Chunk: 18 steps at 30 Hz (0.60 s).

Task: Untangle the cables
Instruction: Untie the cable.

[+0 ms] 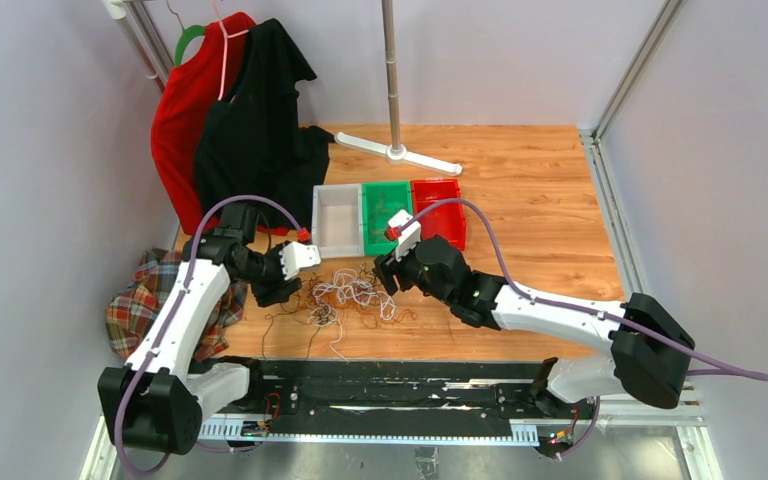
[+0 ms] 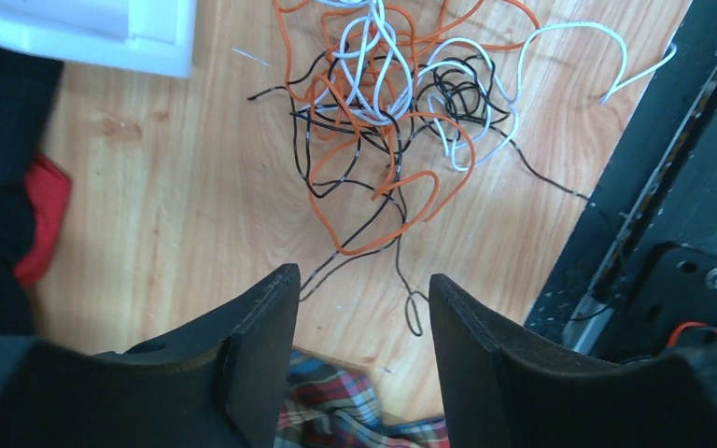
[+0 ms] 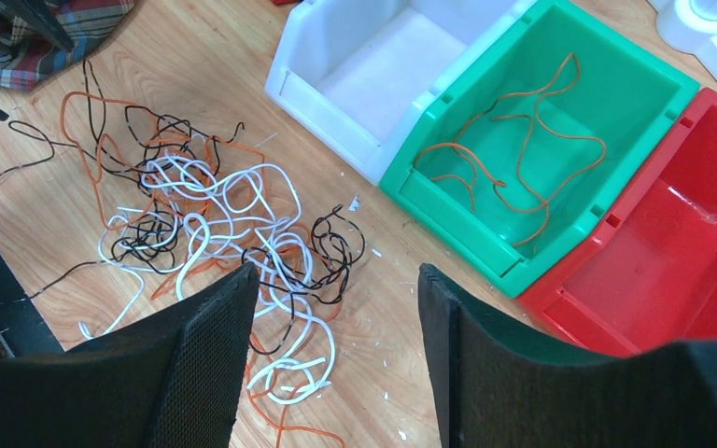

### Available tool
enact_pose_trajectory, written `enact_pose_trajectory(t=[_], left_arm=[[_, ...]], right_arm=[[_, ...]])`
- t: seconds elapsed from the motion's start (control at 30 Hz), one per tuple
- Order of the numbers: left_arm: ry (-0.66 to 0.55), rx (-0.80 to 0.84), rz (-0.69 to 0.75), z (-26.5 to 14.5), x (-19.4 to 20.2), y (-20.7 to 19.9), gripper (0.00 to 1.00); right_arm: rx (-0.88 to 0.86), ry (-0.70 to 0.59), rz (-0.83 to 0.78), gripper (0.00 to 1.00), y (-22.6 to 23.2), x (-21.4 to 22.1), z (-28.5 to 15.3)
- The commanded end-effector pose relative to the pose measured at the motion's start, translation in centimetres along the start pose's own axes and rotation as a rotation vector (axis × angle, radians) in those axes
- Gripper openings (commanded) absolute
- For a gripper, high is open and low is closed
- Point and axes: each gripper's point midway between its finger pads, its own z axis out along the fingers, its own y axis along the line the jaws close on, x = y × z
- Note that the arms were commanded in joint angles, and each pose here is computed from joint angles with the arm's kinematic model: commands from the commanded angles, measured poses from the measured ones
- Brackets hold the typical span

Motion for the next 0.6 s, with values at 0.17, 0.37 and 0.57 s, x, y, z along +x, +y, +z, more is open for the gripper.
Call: enact_pose_trajectory(t=[0.17,0.37,0.57], left_arm=[[-0.057,0.046,0.305,1.1,-0.8,0.9,0.46],[-0.063,0.033,0.371,1.7,-0.6,1.2,0.39],[-0.103,0.077,0.299,2.6,-1.0,0.5,0.17]], right_arm=[[0.032,0.01,0.043,0.61,-0.1,1.1,-0.3],[0.031,0.017,0.041,0.58,-0.1,1.4,-0.3],[0.025,0.027,0.051,0.52,0.1,1.2,-0.3]])
